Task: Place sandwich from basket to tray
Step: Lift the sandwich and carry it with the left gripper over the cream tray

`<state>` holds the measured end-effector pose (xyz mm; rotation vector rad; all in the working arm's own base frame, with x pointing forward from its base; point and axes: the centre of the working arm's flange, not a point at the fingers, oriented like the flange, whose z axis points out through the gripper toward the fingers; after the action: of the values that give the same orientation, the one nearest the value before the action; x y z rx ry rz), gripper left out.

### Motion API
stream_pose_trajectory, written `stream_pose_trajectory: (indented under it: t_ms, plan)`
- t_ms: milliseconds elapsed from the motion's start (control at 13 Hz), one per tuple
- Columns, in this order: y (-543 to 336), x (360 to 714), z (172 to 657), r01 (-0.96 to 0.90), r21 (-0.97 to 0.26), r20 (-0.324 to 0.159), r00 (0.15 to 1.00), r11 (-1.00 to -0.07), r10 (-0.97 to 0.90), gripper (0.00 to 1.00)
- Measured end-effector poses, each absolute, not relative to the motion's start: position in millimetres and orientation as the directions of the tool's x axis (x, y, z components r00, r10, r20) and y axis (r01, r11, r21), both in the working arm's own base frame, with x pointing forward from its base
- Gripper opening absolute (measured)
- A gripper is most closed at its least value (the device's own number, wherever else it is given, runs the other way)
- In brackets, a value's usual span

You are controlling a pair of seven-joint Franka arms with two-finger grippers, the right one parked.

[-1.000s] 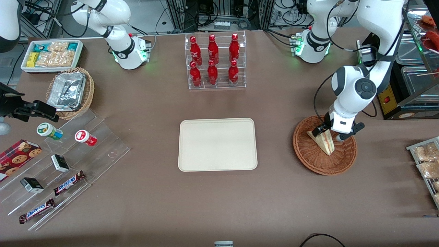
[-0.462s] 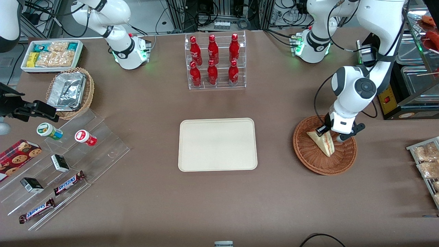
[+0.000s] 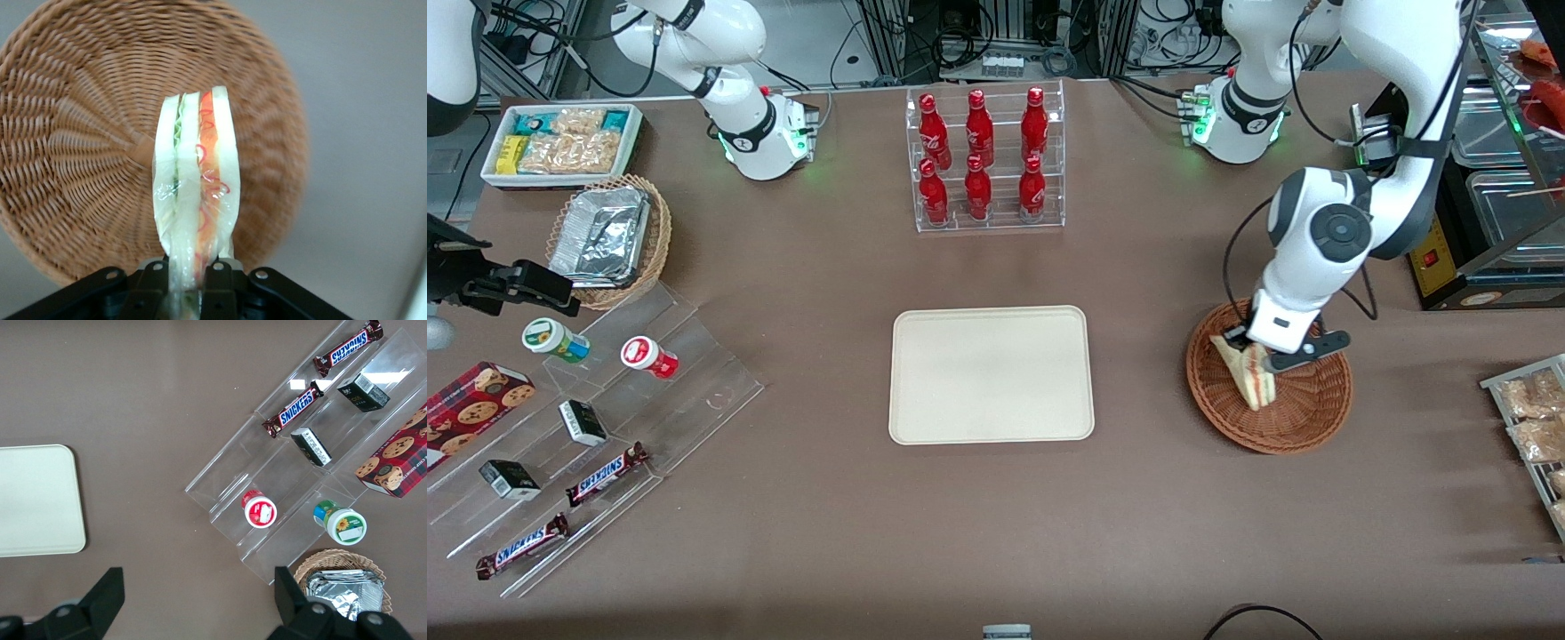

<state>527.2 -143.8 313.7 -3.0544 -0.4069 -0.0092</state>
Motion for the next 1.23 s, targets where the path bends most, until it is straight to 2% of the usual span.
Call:
stream_pose_trajectory:
  t_ms: [154, 385, 923, 1231]
  plan:
    - [-198.2, 529.3, 351.2, 0.189, -0.088, -0.016, 0.982, -0.978, 0.191, 0.16]
    - [-268.4, 520.3, 368.3, 0.147, -0.087, -0.009, 0.989, -0.985, 0.148, 0.16]
    - [-399.6, 526.6, 326.2, 0.024, -0.056, -0.011, 1.000, -0.998, 0.025, 0.16]
    - [-444.6, 531.2, 301.8, -0.020, -0.025, -0.003, 1.000, -0.999, -0.020, 0.16]
